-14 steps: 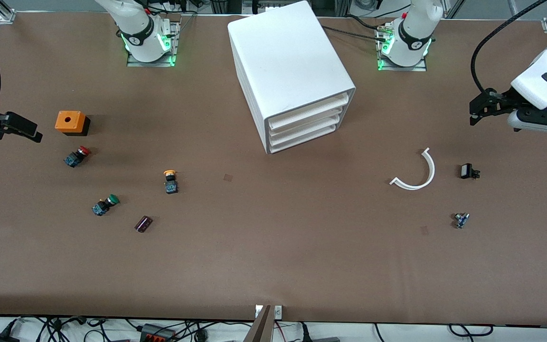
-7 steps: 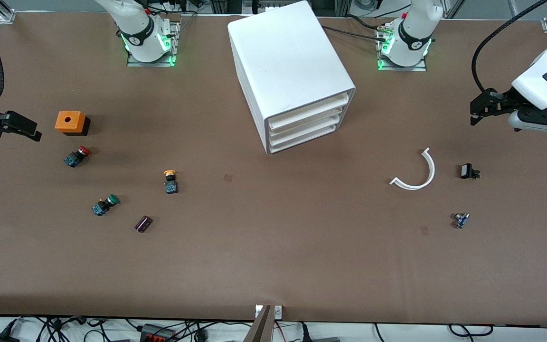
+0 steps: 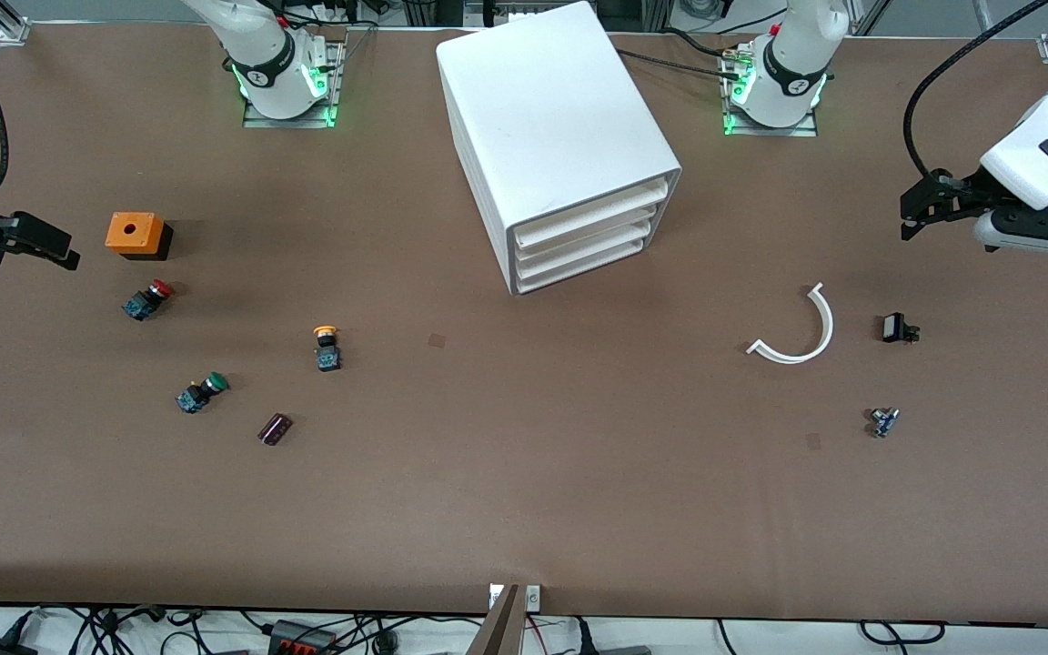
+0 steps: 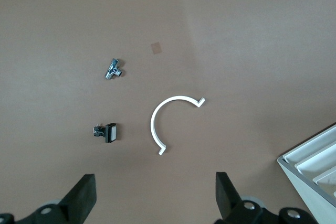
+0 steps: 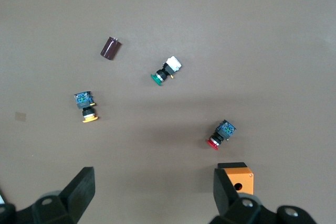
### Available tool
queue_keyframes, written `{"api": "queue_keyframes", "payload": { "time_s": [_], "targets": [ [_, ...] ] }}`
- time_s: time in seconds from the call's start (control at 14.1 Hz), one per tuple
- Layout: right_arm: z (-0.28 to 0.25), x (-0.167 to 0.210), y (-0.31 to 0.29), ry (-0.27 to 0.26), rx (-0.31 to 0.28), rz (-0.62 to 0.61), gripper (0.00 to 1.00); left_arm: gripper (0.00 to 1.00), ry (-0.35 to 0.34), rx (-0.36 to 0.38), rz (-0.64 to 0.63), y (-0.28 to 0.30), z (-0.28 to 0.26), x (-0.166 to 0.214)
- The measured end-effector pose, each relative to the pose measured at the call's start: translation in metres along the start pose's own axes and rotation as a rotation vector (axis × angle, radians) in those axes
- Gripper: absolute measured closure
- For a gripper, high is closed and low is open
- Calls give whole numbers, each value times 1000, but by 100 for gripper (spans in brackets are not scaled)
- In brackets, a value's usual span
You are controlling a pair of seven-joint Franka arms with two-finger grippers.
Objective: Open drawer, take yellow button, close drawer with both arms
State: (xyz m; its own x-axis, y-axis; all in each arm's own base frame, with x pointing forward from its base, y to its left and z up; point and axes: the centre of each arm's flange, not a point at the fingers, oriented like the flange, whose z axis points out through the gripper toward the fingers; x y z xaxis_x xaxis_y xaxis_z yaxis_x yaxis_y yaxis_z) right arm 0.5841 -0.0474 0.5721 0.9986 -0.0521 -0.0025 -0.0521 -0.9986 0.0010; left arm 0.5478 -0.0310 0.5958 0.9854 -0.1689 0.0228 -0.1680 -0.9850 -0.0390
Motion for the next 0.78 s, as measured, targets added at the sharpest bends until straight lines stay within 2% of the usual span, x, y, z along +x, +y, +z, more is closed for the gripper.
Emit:
{"api": "queue_keyframes", "payload": {
  "time_s": [0.78],
  "targets": [
    [0, 0, -6, 0, 0, -13, 0, 0, -10, -1, 1, 1, 1, -1]
  ]
}}
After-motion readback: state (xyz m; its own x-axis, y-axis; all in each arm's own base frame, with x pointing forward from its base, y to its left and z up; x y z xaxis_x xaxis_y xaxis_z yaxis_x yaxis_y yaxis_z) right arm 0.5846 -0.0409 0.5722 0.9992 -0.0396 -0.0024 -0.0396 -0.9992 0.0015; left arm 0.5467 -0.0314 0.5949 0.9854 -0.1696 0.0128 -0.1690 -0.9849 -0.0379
